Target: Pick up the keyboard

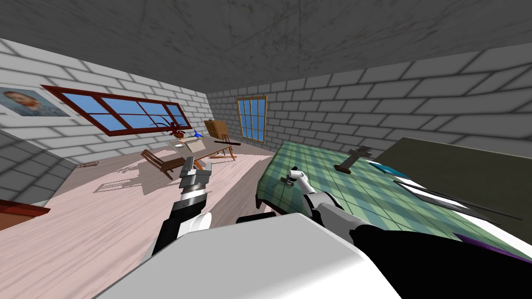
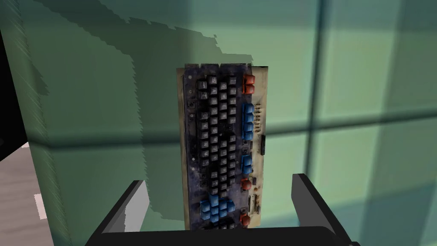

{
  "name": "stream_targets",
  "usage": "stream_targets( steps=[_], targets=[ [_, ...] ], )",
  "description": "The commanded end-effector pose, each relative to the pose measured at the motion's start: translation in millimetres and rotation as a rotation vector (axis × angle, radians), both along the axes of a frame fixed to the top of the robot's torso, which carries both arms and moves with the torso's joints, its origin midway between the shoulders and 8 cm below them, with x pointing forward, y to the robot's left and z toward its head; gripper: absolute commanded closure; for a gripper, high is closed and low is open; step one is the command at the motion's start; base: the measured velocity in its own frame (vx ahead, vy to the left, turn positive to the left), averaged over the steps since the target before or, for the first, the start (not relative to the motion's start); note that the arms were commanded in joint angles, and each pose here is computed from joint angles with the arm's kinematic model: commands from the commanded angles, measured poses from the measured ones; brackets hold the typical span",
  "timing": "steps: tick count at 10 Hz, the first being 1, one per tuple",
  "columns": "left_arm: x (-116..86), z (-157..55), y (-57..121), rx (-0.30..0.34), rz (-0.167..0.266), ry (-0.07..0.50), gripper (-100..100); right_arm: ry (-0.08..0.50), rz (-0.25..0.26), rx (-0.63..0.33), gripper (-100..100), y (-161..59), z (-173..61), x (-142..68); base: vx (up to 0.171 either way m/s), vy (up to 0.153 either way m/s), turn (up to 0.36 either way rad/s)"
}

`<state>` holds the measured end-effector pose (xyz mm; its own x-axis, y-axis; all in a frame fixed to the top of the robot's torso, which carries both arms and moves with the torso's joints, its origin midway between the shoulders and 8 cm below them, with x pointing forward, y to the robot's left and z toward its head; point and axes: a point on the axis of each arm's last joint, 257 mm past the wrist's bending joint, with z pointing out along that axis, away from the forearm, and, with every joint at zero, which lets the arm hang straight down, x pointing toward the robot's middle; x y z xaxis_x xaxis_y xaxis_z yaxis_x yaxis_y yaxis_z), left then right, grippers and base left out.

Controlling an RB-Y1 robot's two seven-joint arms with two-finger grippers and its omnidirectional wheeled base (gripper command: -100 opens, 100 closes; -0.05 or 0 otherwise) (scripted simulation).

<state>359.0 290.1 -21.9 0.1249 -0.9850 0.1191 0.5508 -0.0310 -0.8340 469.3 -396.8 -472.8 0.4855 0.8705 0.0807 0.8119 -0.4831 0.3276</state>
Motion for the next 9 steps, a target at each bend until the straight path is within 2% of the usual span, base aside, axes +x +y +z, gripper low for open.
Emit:
stream_targets(
  steps=[1, 5, 6, 9],
  targets=[
    [0.0, 0.0, 0.0, 0.0, 0.0, 0.0, 0, 0.028, -0.013, 0.004, -100, -3.3, -3.1, -4.9, 0.098, 0.067, -0.006],
    [0.0, 0.0, 0.0, 0.0, 0.0, 0.0, 0, 0.149, -0.074, 0.015, -100, -24.0, -13.7, -40.3, 0.093, 0.051, 0.009],
    [0.0, 0.0, 0.0, 0.0, 0.0, 0.0, 0, 0.192, -0.089, 0.022, -100, -26.1, -23.5, -58.0, 0.119, -0.006, 0.016],
    [0.0, 0.0, 0.0, 0.0, 0.0, 0.0, 0, 0.191, -0.089, 0.023, -100, -25.4, -21.8, -57.3, 0.05, -0.008, 0.003]
  ],
)
